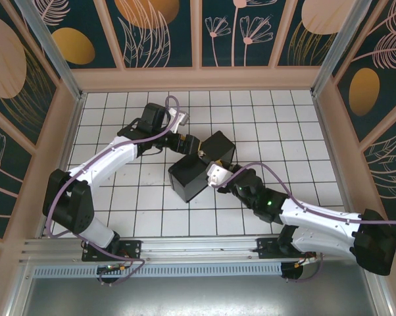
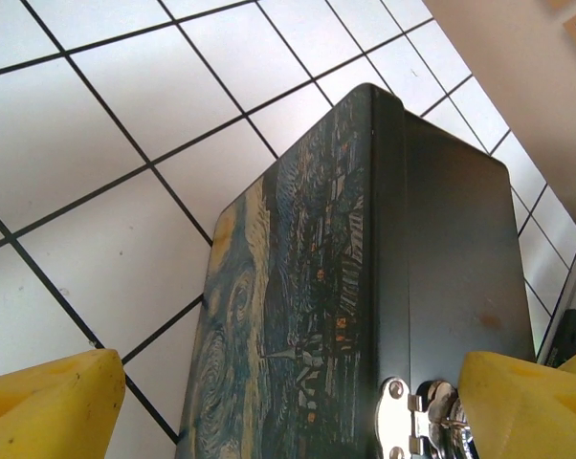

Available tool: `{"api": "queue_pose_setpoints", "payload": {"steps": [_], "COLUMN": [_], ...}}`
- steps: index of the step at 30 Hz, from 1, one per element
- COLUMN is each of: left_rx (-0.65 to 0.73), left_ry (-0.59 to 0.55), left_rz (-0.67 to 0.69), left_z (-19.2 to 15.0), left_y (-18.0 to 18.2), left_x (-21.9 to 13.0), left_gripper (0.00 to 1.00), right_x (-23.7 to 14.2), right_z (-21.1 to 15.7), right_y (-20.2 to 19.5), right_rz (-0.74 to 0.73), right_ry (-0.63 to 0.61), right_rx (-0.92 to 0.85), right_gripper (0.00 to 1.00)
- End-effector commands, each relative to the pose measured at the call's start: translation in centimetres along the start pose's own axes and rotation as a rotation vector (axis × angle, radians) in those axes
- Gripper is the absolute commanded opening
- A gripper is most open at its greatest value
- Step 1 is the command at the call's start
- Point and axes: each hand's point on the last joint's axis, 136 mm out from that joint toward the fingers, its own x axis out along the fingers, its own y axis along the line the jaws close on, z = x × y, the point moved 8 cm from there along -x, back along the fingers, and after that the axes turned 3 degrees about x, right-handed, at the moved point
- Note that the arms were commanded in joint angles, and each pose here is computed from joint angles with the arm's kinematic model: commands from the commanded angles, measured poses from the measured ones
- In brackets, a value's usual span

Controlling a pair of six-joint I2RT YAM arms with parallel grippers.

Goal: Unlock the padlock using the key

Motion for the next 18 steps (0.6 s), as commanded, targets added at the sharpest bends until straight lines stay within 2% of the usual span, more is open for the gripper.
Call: {"api": "queue_pose_setpoints", "payload": {"steps": [1, 8, 18], "left_rx": [0.023, 0.023, 0.017], "left_ry": [0.006, 0.021, 0.012], "left_rz": [-0.033, -0.017, -0.031], "left_z": [-0.47, -1.09, -1.36], "left_y": [-0.31, -0.71, -0.99], "left_x": [0.09, 0.31, 0.16], "left_gripper": [0.9, 0.9, 0.89], "right_x": [0.06, 0.03, -0.02], "right_z": [1.45, 2.08, 1.73], "right_y": [-0.7, -0.82, -0.45], "right_rz": [0.013, 0.066, 0.133], "right_ry": [-0.032, -0.02, -0.028], "right_rx": [0.065, 0.215, 0.538], "right_gripper": [0.13, 0.11, 0.06]}}
